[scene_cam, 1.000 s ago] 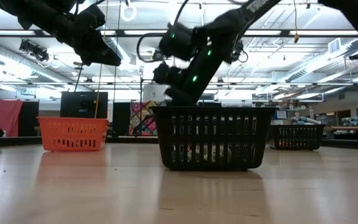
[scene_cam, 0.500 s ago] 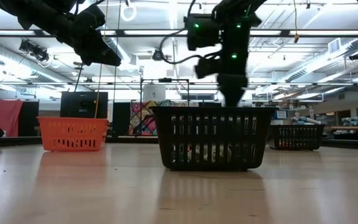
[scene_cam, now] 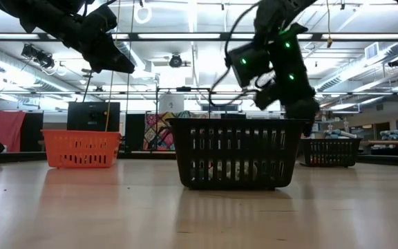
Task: Sort Halloween decoration
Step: Put the orange pumpkin toy into the top black bin, then put the white skull toy into the bottom black bin
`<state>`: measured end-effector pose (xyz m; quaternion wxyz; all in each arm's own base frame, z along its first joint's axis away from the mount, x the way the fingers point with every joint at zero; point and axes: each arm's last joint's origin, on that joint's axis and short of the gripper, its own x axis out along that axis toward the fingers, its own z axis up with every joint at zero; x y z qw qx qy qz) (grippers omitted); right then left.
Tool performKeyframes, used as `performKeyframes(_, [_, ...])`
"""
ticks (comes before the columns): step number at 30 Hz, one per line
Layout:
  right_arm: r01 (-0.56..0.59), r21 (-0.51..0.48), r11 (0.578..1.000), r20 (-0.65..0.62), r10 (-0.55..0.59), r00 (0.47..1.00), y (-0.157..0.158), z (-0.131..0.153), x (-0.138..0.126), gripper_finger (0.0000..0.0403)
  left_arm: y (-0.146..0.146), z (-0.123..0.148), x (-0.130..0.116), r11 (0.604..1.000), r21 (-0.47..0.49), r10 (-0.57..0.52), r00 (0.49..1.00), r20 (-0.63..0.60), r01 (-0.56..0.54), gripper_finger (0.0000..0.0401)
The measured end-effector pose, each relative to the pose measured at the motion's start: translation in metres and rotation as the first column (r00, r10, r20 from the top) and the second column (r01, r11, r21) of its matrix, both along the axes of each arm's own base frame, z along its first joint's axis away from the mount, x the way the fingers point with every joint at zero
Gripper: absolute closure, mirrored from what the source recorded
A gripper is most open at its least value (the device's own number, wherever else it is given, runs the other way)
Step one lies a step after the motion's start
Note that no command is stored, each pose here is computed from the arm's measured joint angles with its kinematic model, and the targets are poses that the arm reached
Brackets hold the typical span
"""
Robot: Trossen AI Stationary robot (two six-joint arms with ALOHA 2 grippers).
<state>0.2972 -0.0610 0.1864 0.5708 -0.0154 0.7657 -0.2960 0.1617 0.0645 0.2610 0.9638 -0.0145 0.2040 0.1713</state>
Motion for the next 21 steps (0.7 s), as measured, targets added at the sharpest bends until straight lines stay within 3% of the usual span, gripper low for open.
performKeyframes(10, [0.043, 0.026, 0.999, -0.053, -0.042, 0.998, -0.002, -0.02, -0.015, 0.0268, 0.0, 0.0, 0.0, 1.0, 0.001, 0.0, 1.0, 0.001, 0.0, 0.0269])
performKeyframes(21, [0.051, 0.021, 0.998, -0.004, -0.051, 0.999, -0.001, -0.006, -0.019, 0.0232, 0.0, 0.0, 0.0, 1.0, 0.001, 0.0, 1.0, 0.0, 0.0, 0.0269])
